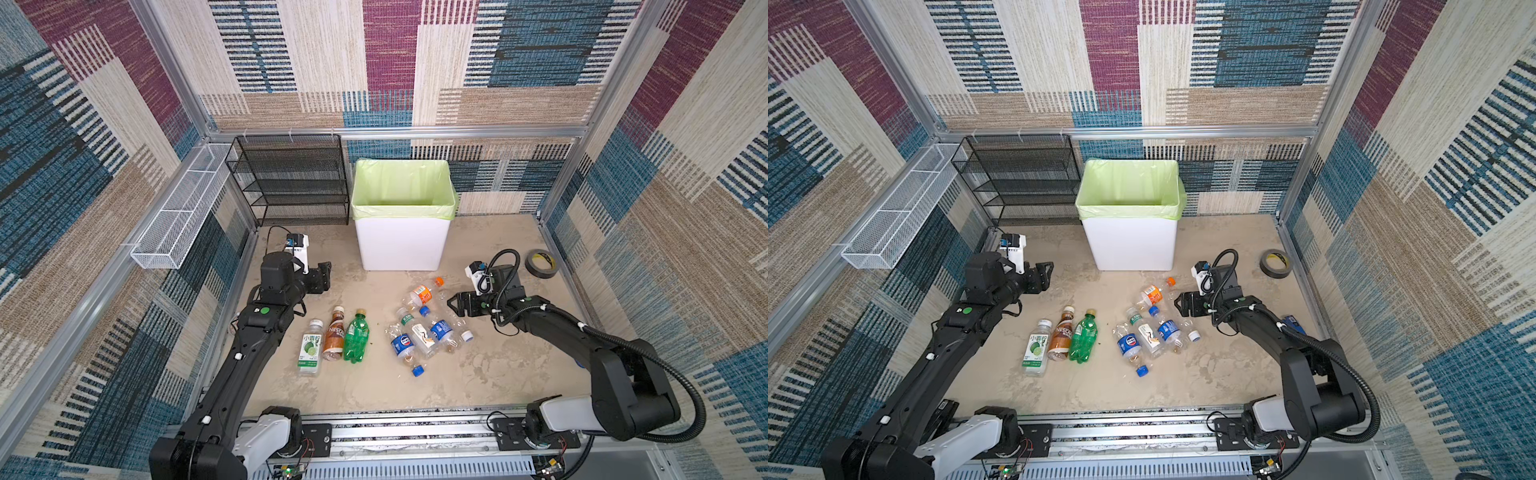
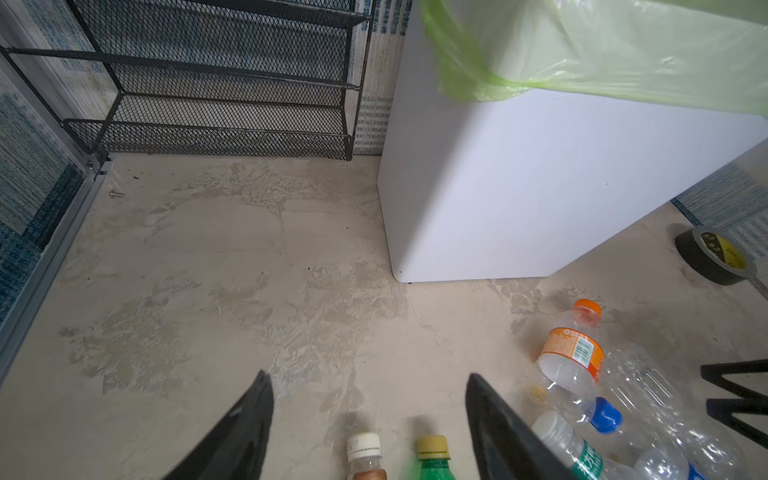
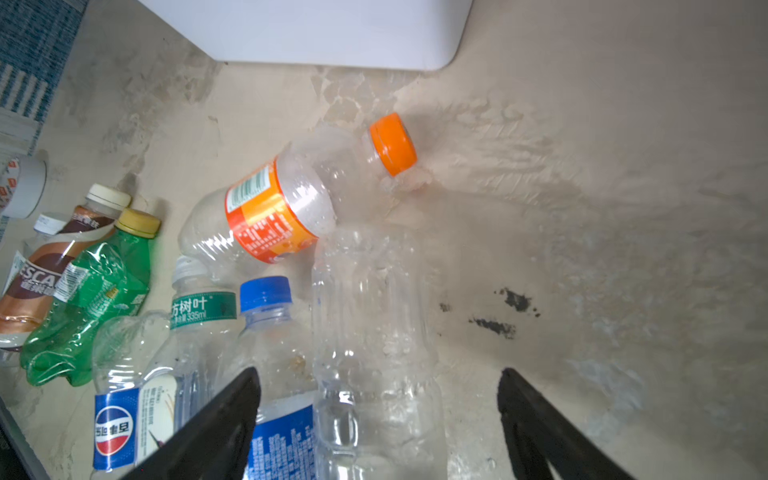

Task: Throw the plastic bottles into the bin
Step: 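Lower the right gripper and grasp a clear bottle beside the orange-capped one, then lift the clear bottle with the right gripper over the bin and release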

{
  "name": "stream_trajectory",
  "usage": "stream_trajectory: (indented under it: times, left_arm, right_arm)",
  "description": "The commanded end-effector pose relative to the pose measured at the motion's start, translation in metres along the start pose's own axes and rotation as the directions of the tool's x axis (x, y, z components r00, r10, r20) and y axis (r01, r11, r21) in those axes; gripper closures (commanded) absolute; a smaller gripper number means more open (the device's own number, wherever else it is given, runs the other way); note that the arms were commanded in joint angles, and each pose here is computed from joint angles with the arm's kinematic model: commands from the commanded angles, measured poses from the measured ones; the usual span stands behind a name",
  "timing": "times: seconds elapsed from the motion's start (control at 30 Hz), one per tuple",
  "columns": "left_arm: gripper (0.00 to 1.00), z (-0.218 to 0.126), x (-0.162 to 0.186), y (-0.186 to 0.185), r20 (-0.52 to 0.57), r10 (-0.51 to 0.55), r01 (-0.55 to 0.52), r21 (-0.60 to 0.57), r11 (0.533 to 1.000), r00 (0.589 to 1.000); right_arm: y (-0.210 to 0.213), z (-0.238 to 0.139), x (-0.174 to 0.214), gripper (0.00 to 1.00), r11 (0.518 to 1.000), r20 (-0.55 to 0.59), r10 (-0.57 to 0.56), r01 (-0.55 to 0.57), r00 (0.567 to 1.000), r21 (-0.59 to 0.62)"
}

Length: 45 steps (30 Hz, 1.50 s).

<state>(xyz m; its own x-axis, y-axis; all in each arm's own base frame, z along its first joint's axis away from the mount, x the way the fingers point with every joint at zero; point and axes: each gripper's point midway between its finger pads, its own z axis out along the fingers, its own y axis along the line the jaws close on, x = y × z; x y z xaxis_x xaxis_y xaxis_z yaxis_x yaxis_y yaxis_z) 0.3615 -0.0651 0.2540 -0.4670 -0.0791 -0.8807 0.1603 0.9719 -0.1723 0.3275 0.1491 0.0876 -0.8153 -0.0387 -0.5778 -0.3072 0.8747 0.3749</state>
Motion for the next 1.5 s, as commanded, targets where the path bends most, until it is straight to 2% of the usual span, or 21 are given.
stream_trajectory:
  times: [0.0,0.27,0.5,0.67,0.87,0.97,1.07,1.13,1.23,1.33,1.47]
  left_arm:
    - [0.26,-0.001,-0.004,-0.003,0.005,-0.015,0.015,0.015,1.0,1.0]
    - [0.26,-0.003,-0.003,-0.002,0.006,-0.009,0.009,0.007,1.0,1.0]
    - [0.26,-0.004,-0.003,-0.001,0.002,-0.004,0.004,0.003,1.0,1.0]
    - [0.26,-0.004,-0.003,-0.001,0.007,-0.004,0.004,0.005,1.0,1.0]
    - [0.26,-0.005,-0.002,-0.001,0.011,-0.005,0.005,0.003,1.0,1.0]
    - [0.26,-0.004,-0.002,-0.003,0.007,-0.007,0.007,0.014,1.0,1.0]
    - [0.26,-0.005,-0.002,-0.003,0.009,-0.016,0.016,0.015,1.0,1.0]
    - [0.26,-0.005,-0.001,-0.002,0.013,-0.018,0.018,0.015,1.0,1.0]
    - [0.26,-0.006,-0.002,-0.004,0.022,-0.016,0.015,0.022,1.0,1.0]
    - [0.26,-0.007,-0.002,-0.004,0.03,-0.02,0.019,0.025,1.0,0.999]
    - [0.26,-0.013,-0.002,-0.003,0.046,-0.034,0.033,0.016,0.999,0.998]
  right_arm:
    - [-0.001,0.009,0.005,0.1,1.0,-0.022,-0.004,0.005,1.0,0.027]
    - [-0.011,0.03,0.01,0.15,0.995,-0.069,0.004,0.003,0.998,0.097]
    - [-0.015,0.039,0.016,0.28,0.995,-0.082,0.023,-0.015,0.996,0.099]
    - [-0.018,0.04,0.016,0.4,0.993,-0.085,0.029,-0.019,0.996,0.116]
    - [-0.009,0.013,-0.017,0.45,0.992,0.023,0.003,-0.006,1.0,0.129]
    - [0.001,-0.01,-0.043,0.48,0.992,0.121,-0.025,0.009,0.992,0.124]
    - [0.016,-0.036,-0.073,0.49,0.994,0.246,-0.063,0.04,0.967,0.099]
    - [0.028,-0.06,-0.097,0.49,0.992,0.354,-0.107,0.078,0.929,0.095]
    - [0.045,-0.108,-0.134,0.49,0.984,0.539,-0.177,0.135,0.824,0.117]
    - [0.066,-0.166,-0.161,0.47,0.973,0.722,-0.224,0.187,0.654,0.133]
    - [0.083,-0.242,-0.168,0.45,0.961,0.887,-0.25,0.208,0.389,0.18]
